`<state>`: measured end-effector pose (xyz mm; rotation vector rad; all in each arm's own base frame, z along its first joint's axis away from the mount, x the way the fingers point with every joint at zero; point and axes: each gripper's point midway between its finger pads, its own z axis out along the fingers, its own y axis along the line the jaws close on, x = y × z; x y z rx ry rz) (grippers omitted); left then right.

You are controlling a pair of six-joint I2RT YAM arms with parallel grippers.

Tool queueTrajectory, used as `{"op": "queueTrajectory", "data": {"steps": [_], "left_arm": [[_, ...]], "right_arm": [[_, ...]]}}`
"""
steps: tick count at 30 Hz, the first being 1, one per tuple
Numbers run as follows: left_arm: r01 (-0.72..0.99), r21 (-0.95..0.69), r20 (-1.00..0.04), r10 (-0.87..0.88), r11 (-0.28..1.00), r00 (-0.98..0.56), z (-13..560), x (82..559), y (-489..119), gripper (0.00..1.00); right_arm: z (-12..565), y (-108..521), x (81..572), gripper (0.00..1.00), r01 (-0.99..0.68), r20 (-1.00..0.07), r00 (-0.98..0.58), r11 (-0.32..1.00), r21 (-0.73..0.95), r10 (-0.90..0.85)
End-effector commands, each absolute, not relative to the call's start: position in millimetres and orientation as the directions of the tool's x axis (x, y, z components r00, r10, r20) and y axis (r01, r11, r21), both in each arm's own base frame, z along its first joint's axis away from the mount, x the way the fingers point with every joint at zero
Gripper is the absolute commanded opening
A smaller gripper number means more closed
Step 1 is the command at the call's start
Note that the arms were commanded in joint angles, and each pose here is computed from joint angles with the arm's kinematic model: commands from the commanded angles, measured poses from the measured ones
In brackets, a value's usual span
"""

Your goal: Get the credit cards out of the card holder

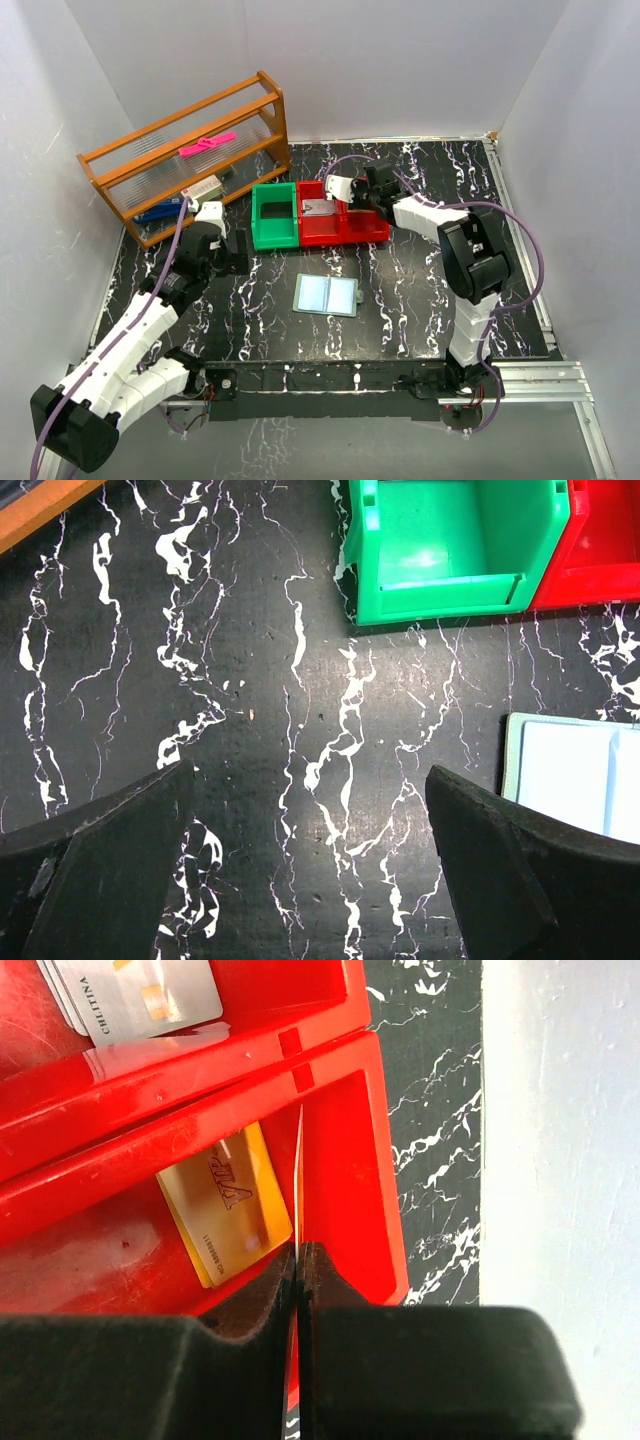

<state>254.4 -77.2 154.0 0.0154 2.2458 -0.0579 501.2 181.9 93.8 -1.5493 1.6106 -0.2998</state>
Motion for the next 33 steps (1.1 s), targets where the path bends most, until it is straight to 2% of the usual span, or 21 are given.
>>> {"op": "queueTrajectory", "data": {"steps": [1,13,15,20,28,33], "left_arm": [[0.048,-0.031,-0.771,0.007,0.998,-0.637,148.4,253.2,-77.9,0.99],[0.063,-0.031,-0.755,0.018,0.998,-0.656,142.5,253.3,-81.1,0.99],[0.071,-0.034,-0.753,0.021,0.997,-0.658,141.3,253.1,-82.6,0.99],[0.076,-0.033,-0.740,0.027,0.997,-0.672,137.5,253.4,-84.2,0.98],[0.081,-0.034,-0.735,0.030,0.996,-0.678,135.9,253.4,-85.7,0.99],[0.085,-0.035,-0.733,0.032,0.996,-0.680,135.4,253.7,-86.4,0.99]], "right_arm": [[111.9,192.2,523.7,0.00,-0.637,-0.390,0.193,0.188,-0.747,-0.900],[85.2,198.0,521.6,0.04,-0.655,-0.365,0.158,0.179,-0.734,-0.918],[83.1,198.2,519.2,0.09,-0.666,-0.370,0.155,0.180,-0.724,-0.916],[76.5,201.0,514.1,0.13,-0.694,-0.379,0.156,0.172,-0.699,-0.912],[70.5,195.1,513.2,0.34,-0.701,-0.371,0.125,0.183,-0.690,-0.920],[68.3,197.3,511.1,0.39,-0.711,-0.387,0.116,0.195,-0.675,-0.915]]}}
